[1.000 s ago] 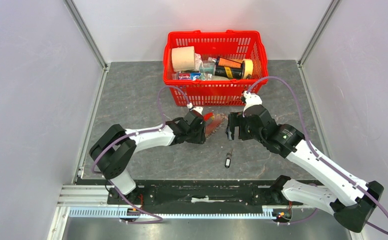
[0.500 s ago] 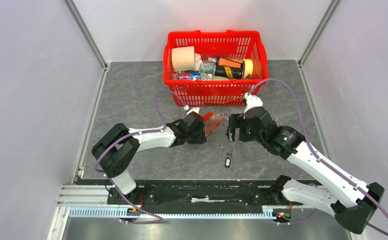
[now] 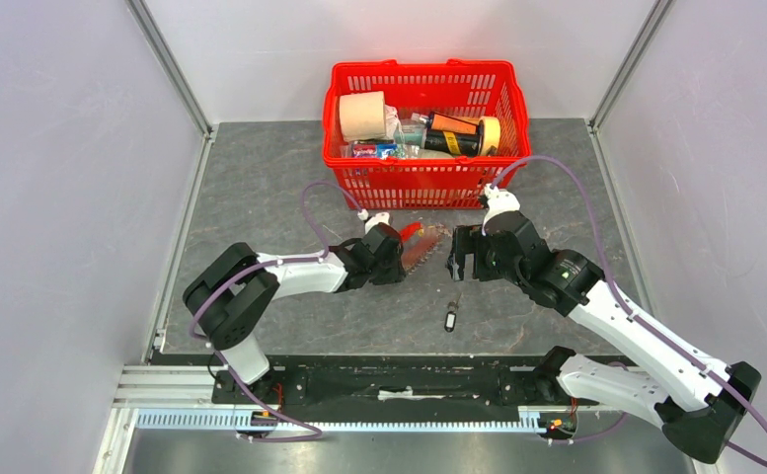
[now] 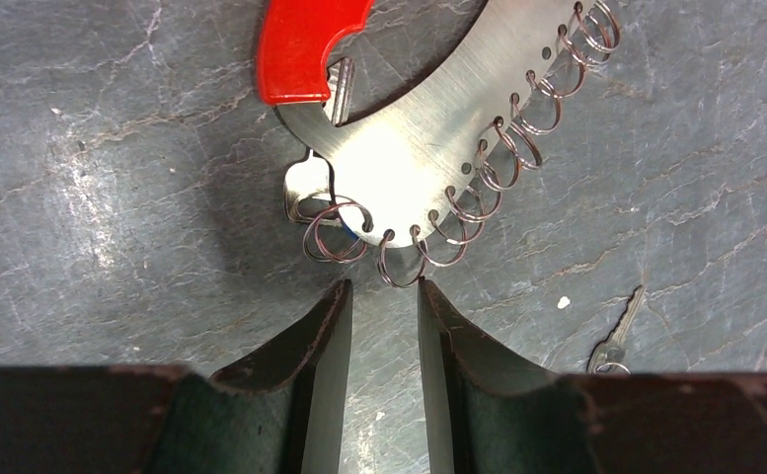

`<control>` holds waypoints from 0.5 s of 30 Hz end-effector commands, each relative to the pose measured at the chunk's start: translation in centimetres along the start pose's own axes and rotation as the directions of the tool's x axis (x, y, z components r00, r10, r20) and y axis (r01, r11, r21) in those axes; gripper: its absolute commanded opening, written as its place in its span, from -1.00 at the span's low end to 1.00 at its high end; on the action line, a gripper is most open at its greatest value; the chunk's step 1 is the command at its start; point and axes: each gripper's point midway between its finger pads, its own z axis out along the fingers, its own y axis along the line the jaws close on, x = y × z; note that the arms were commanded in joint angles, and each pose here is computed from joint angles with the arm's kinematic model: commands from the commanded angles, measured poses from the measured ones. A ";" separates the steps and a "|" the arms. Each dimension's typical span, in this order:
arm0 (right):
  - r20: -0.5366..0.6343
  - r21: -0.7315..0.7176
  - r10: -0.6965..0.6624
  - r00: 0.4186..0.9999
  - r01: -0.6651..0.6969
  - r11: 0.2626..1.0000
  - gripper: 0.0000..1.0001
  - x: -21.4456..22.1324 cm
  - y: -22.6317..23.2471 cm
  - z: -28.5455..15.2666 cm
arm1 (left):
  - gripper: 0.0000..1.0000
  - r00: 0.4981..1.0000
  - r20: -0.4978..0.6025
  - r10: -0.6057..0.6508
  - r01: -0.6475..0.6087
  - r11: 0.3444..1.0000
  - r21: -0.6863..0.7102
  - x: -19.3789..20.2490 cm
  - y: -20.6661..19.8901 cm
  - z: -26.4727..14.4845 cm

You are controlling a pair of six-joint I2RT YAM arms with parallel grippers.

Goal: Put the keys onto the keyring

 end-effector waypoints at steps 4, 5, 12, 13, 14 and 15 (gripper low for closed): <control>0.015 -0.022 0.019 1.000 -0.019 1.000 0.88 0.0 0.3 -0.1 | -0.27 0.997 0.045 -0.056 0.056 0.998 0.001 -0.6 -0.3 1.2; 0.013 -0.020 0.021 1.000 -0.020 1.000 0.88 0.0 0.3 -0.1 | -0.28 0.997 0.045 -0.059 0.059 0.998 0.005 -0.6 -0.4 1.3; 0.012 -0.024 0.022 1.000 -0.022 0.999 0.87 0.2 0.3 -0.2 | -0.40 0.996 0.047 -0.072 0.072 0.997 0.006 -0.4 -0.3 1.6; 0.013 -0.026 0.022 1.000 -0.022 0.999 0.88 0.2 0.3 -0.2 | -0.43 0.996 0.047 -0.070 0.070 0.998 0.005 -0.4 -0.2 1.6; 0.013 -0.026 0.023 1.000 -0.022 0.999 0.88 0.1 0.3 -0.2 | -0.47 0.996 0.049 -0.071 0.071 0.997 0.003 -0.4 -0.1 1.5; 0.012 -0.027 0.023 1.000 -0.023 0.999 0.88 0.2 0.3 -0.2 | -0.51 0.996 0.052 -0.070 0.070 0.998 0.001 -0.4 0.0 1.4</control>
